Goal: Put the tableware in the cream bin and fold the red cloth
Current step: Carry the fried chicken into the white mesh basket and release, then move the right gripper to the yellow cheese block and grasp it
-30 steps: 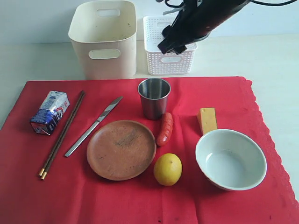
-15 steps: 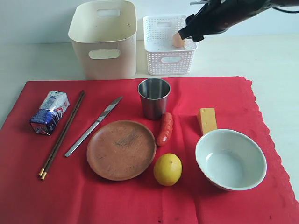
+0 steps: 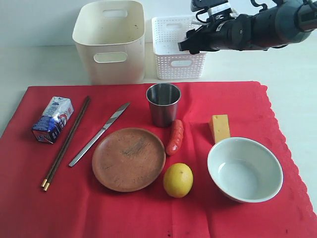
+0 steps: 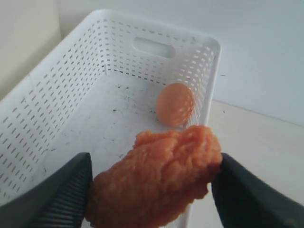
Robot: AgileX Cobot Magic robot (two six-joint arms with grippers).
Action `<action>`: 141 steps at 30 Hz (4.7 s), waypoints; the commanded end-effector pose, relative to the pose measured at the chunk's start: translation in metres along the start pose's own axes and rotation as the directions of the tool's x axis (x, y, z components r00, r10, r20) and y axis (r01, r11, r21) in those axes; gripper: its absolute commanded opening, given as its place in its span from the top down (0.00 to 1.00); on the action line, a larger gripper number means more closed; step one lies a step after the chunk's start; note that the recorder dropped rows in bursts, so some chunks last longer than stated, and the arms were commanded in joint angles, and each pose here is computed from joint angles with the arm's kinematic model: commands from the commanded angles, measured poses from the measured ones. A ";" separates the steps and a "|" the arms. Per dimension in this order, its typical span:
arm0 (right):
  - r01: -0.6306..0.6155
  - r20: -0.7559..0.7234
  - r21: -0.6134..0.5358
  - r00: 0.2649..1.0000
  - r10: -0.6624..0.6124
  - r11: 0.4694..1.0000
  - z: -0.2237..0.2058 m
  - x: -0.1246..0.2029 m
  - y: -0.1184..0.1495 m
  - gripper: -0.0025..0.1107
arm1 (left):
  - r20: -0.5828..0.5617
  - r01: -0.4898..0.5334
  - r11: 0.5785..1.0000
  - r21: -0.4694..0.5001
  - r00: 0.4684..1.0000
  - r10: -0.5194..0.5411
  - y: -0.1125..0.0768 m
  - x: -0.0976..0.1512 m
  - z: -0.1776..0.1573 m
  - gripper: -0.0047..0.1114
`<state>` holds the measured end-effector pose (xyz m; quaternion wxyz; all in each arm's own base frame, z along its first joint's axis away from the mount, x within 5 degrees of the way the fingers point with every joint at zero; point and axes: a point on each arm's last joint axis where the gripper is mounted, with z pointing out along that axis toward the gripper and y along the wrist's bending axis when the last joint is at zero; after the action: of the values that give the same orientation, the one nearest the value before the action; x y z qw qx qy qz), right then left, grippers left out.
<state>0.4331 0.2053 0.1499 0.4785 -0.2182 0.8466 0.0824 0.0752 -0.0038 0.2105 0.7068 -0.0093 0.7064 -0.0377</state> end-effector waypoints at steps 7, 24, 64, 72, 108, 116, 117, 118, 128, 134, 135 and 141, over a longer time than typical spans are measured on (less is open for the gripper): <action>-0.071 0.023 0.016 0.997 0.071 0.997 0.008 -0.001 -0.003 0.80 | 0.007 0.001 1.000 -0.003 1.000 -0.001 0.000 -0.001 0.000 0.95; -0.071 -0.023 0.005 0.997 0.071 0.997 0.008 0.004 -0.001 0.22 | 0.007 0.001 1.000 -0.003 1.000 -0.001 0.000 -0.001 0.000 0.95; -0.152 0.118 -0.018 0.981 0.153 0.988 -0.119 -0.056 -0.007 0.98 | 0.007 0.001 1.000 -0.003 1.000 -0.001 0.000 -0.001 0.000 0.95; -0.163 0.158 -0.010 0.974 0.163 0.987 -0.159 -0.044 -0.008 0.98 | 0.007 0.001 1.000 -0.003 1.000 -0.001 0.000 -0.001 0.000 0.95; 0.063 -0.225 -0.291 0.965 -0.133 0.955 -0.207 0.039 0.082 0.98 | 0.007 0.000 1.000 -0.003 1.000 0.000 0.000 -0.001 0.000 0.95; 0.061 -0.289 -0.256 0.947 -0.136 0.965 -0.192 0.045 0.082 0.81 | 0.007 0.000 1.000 -0.003 1.000 0.000 0.000 -0.001 0.000 0.95; 0.060 -0.303 -0.242 0.943 -0.135 0.968 -0.189 0.046 0.082 0.75 | 0.007 0.000 1.000 -0.003 1.000 0.000 0.000 -0.001 0.000 0.95; 0.062 -0.321 -0.221 0.938 -0.132 0.973 -0.187 0.046 0.080 0.70 | 0.007 0.000 1.000 -0.003 1.000 0.000 0.000 -0.001 0.000 0.95; 0.043 -0.490 0.107 0.871 0.015 0.993 -0.133 0.084 0.061 0.42 | 0.007 0.000 1.000 -0.003 1.000 0.000 0.000 -0.001 0.000 0.95; 0.053 -0.547 0.108 0.837 0.015 0.993 -0.110 0.103 0.063 0.42 | 0.007 0.000 1.000 -0.003 1.000 0.000 0.000 -0.001 0.000 0.95; 0.056 -0.551 0.110 0.834 0.014 0.992 -0.108 0.105 0.061 0.43 | 0.007 0.000 1.000 -0.003 1.000 0.000 0.000 -0.001 0.000 0.95; 0.050 -0.539 0.085 0.843 0.003 0.995 -0.105 0.106 0.063 0.61 | 0.007 0.000 1.000 -0.003 1.000 0.000 0.000 -0.001 0.000 0.95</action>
<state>0.2730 0.1911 0.1092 0.2212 -0.2147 0.9504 -0.0421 0.0752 -0.0038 0.2105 0.7068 -0.0093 0.7064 -0.0377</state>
